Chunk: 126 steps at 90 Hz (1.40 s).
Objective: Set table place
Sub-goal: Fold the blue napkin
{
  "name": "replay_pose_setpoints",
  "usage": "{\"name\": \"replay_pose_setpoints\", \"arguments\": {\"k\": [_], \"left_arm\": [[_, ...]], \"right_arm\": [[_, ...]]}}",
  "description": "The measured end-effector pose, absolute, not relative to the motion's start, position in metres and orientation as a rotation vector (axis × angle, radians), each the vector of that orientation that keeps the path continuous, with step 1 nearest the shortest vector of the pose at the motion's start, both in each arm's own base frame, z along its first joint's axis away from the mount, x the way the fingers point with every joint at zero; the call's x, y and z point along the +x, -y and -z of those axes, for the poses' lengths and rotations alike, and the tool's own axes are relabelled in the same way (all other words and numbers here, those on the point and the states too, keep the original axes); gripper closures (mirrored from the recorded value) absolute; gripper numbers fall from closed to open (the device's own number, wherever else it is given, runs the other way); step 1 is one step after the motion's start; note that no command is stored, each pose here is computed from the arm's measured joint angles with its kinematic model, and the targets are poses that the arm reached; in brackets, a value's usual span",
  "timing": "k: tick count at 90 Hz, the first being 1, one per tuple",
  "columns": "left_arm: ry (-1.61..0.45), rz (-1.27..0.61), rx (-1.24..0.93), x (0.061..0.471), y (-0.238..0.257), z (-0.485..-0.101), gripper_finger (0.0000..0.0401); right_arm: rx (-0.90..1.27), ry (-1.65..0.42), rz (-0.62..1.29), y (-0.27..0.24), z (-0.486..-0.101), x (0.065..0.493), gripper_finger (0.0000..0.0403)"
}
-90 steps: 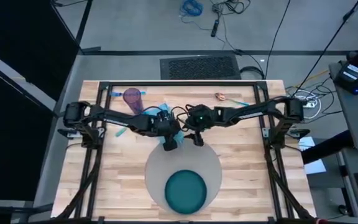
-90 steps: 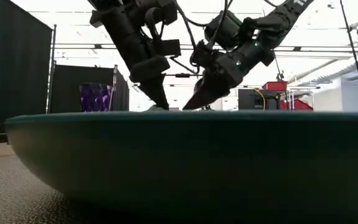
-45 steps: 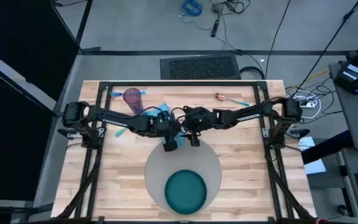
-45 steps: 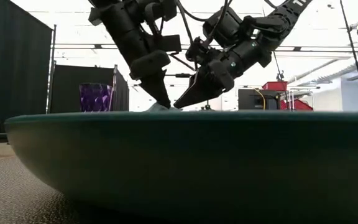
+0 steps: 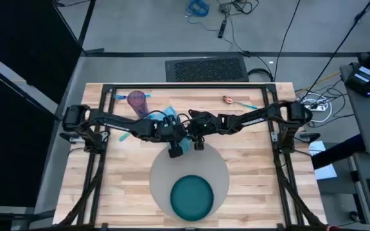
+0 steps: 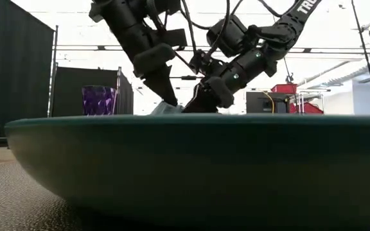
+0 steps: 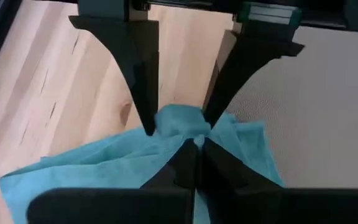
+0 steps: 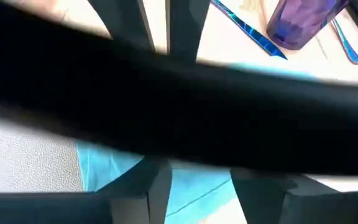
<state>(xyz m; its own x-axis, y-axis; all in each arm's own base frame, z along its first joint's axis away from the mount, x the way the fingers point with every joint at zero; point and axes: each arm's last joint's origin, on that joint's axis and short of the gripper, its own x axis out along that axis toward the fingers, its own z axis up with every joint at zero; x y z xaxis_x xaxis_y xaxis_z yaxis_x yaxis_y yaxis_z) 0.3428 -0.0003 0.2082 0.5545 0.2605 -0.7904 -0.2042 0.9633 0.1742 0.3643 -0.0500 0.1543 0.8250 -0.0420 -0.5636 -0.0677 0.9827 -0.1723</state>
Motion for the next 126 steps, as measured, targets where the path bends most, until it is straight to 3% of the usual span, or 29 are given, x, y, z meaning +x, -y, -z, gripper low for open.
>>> {"name": "replay_pose_setpoints", "arguments": {"k": [126], "left_arm": [[-0.999, -0.255, 0.061, 0.338, 0.004, -0.205, 0.0401]], "right_arm": [[-0.248, -0.55, -0.066, 0.023, -0.162, 0.368, 0.0287]]}}
